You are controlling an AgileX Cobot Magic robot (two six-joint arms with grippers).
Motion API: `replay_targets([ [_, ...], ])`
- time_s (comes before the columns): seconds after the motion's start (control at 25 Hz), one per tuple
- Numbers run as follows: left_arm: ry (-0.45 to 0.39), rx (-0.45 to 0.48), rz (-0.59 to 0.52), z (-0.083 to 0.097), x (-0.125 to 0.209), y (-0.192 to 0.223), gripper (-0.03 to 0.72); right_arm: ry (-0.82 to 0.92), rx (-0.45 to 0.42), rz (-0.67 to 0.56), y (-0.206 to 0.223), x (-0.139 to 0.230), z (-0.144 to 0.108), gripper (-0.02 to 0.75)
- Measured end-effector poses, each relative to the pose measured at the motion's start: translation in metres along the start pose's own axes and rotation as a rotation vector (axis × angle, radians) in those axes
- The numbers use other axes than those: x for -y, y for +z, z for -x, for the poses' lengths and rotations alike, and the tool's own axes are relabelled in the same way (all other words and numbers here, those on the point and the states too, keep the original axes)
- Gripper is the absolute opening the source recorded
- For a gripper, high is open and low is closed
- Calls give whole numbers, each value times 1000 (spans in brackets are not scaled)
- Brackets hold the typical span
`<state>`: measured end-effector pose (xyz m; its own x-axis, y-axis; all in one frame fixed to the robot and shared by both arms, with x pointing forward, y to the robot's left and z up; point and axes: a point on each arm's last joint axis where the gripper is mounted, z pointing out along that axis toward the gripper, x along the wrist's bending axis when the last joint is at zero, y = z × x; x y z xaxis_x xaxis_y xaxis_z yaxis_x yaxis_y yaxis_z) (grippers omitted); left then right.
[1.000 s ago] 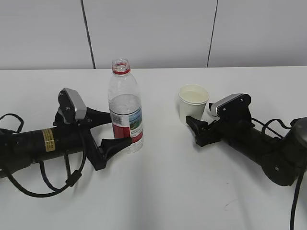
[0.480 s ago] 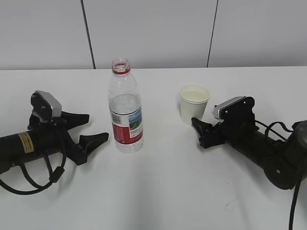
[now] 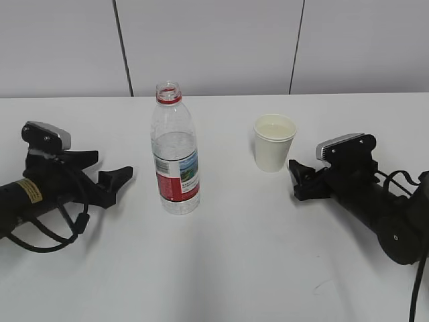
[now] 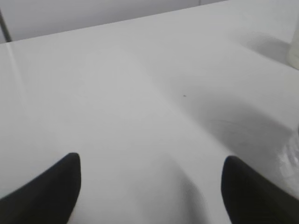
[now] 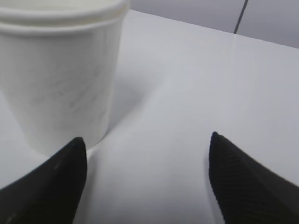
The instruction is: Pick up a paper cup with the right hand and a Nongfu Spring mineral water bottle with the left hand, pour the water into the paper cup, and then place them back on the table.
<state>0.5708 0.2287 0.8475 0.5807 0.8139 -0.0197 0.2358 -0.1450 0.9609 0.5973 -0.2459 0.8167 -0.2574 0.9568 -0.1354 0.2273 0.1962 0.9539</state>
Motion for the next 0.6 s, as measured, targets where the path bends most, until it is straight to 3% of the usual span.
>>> replay_targets([
  [0.44,12,-361,13,-32,-1,-6,551,129,149,6,-3,-2,30,596],
  [0.6,3,-462,-55,-40,4,-11,551,249,175,36,-8,-9,50,596],
])
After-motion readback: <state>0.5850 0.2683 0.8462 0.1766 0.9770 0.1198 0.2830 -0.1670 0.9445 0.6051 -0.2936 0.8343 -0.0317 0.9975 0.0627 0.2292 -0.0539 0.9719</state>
